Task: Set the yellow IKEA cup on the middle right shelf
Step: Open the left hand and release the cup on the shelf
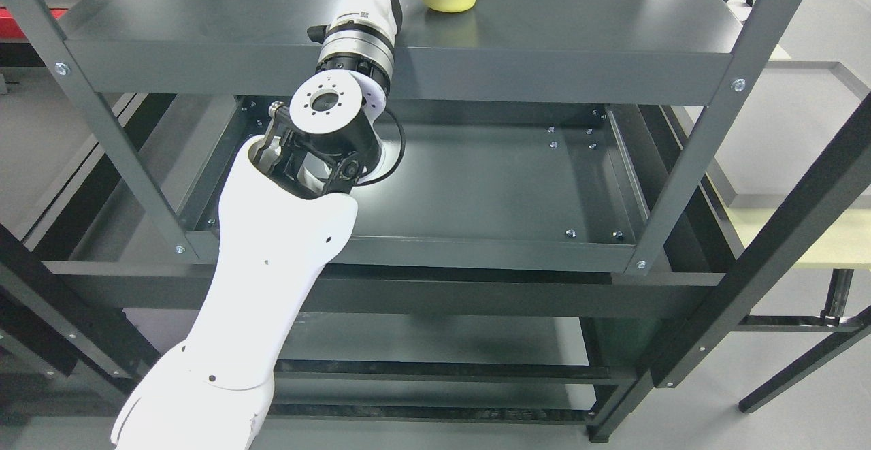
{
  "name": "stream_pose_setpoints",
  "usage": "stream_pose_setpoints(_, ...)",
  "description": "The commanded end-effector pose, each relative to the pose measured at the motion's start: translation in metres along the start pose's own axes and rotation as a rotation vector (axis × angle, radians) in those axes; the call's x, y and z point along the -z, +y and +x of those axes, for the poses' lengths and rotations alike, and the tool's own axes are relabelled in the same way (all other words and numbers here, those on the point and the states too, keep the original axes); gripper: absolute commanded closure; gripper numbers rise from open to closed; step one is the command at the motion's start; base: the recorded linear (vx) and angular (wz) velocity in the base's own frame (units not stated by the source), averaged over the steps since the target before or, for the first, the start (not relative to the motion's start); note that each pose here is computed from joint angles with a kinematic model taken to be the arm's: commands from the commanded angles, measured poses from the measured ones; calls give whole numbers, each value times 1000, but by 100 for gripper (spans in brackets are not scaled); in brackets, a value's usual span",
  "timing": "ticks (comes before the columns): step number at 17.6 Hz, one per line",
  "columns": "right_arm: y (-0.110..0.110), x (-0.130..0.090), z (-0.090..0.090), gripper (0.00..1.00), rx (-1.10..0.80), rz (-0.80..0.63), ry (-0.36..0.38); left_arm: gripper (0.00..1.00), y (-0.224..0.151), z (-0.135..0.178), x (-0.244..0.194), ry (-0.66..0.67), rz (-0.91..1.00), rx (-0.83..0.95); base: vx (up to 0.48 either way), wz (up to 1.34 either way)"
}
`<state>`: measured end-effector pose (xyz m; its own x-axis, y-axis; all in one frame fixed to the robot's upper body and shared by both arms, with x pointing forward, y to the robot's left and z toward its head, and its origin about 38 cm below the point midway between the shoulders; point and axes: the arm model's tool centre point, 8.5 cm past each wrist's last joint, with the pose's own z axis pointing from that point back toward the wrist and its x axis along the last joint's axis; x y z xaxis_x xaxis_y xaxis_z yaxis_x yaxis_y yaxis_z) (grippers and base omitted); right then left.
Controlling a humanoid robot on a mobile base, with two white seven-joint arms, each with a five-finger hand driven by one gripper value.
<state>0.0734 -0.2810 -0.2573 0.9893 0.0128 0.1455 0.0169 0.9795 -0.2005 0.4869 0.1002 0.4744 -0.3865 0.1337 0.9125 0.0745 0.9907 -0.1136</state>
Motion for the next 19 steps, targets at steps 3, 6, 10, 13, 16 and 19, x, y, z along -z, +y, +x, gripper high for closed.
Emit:
stream_pose_setpoints(3, -10, 1, -9, 1, 3, -13, 15, 1, 8, 9, -11, -119, -1, -71, 0, 0)
stream_pose_setpoints(6, -10, 1, -9, 1, 3, -13, 15, 1, 12, 7, -14, -147, 3, -103, 0, 0)
stream_pose_setpoints(10, -10, 1, -9, 1, 3, -13, 15, 1, 16, 7, -21, -245, -30, -183, 0, 0)
stream_pose_setpoints(13, -10, 1, -9, 1, 3, -13, 15, 1, 13, -2, -31, -320, -132, -229, 0, 0)
stream_pose_setpoints(16, -10, 1, -9, 1, 3, -13, 15, 1, 9, -7, -47, -467, -290, -256, -9, 0)
stream_pose_setpoints(19, -10, 1, -9, 1, 3, -13, 15, 1, 17, -10, -63, -628, -354, -177, -20, 25)
